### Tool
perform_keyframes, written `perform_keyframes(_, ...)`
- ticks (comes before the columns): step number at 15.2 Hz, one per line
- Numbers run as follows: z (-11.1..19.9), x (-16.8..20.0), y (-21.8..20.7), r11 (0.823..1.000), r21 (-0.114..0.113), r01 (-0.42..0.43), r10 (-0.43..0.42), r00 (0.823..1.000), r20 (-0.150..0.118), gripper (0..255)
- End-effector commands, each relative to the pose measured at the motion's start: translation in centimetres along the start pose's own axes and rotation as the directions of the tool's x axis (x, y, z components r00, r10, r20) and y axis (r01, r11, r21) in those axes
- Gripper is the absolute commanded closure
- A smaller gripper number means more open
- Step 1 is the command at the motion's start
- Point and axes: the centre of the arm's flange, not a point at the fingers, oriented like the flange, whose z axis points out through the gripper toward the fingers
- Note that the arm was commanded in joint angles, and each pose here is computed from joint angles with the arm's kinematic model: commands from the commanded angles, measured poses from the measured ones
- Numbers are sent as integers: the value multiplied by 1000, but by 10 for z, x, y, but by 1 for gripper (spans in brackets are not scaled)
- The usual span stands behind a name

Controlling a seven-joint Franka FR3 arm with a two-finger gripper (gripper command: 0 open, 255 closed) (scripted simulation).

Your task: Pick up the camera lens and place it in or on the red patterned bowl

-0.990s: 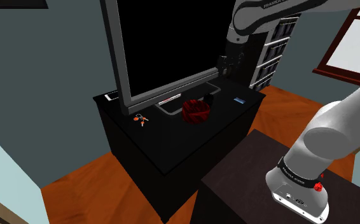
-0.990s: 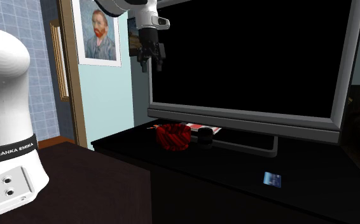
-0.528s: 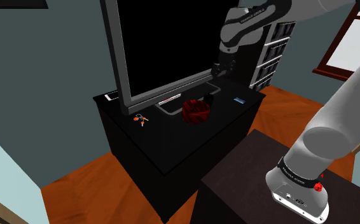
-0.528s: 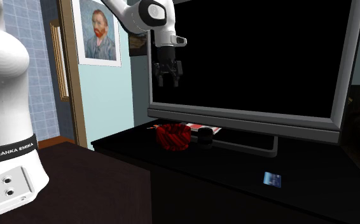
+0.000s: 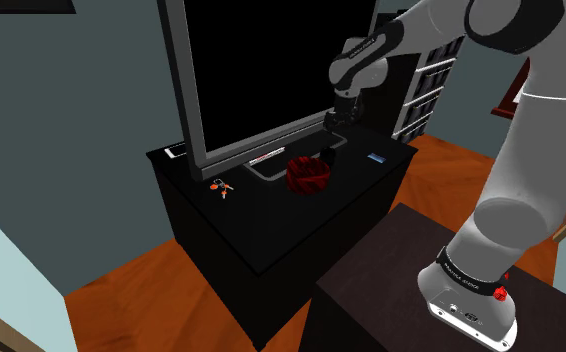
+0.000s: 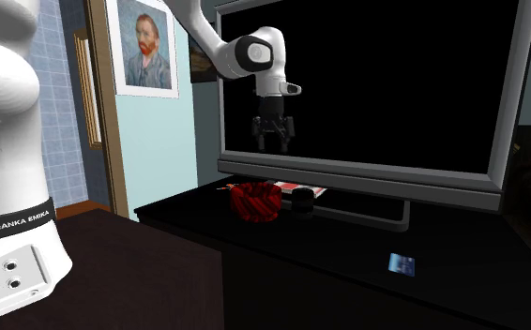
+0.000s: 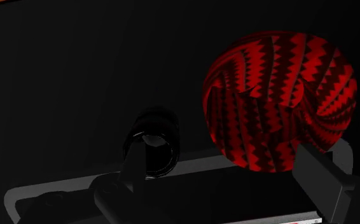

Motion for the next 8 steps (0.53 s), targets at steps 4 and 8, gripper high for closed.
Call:
perform_keyframes(4,47,43,22,1000,4,-1,1,1000,11,0)
perform_keyframes(8,85,76,41,1000,7,-2,2,1000,20,0)
